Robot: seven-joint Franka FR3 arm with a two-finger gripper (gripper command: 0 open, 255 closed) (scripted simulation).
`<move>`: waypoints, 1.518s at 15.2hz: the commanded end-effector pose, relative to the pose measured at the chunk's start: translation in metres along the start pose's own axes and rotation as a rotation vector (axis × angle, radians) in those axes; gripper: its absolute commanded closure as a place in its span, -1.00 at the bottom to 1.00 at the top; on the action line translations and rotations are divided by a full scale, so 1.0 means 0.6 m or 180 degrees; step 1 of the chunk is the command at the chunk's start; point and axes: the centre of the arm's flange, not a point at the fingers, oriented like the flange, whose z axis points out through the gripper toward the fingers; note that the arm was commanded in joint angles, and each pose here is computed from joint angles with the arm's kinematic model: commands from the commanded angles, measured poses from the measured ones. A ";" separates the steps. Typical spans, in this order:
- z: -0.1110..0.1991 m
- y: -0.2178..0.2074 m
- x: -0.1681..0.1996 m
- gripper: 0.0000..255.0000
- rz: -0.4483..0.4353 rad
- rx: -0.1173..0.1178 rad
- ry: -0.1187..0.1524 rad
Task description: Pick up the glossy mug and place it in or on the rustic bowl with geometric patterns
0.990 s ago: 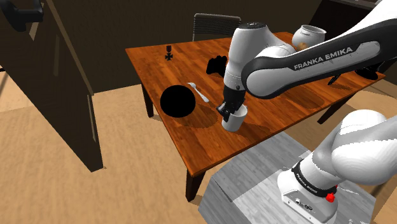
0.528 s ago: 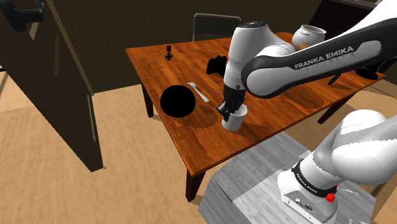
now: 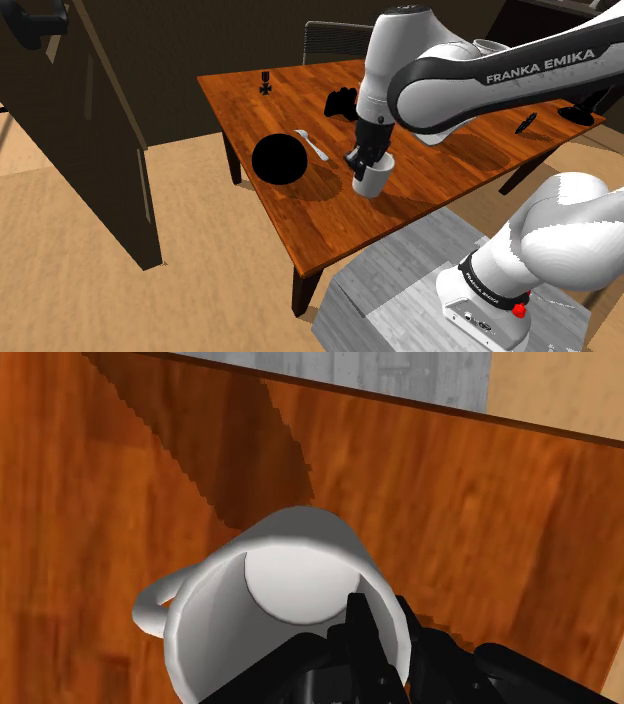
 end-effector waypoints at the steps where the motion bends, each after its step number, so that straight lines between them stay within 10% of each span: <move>1: -0.018 0.003 0.001 1.00 0.0000 -0.0001 -0.0001; 23: -0.211 0.012 -0.007 1.00 0.0000 -0.0001 -0.0001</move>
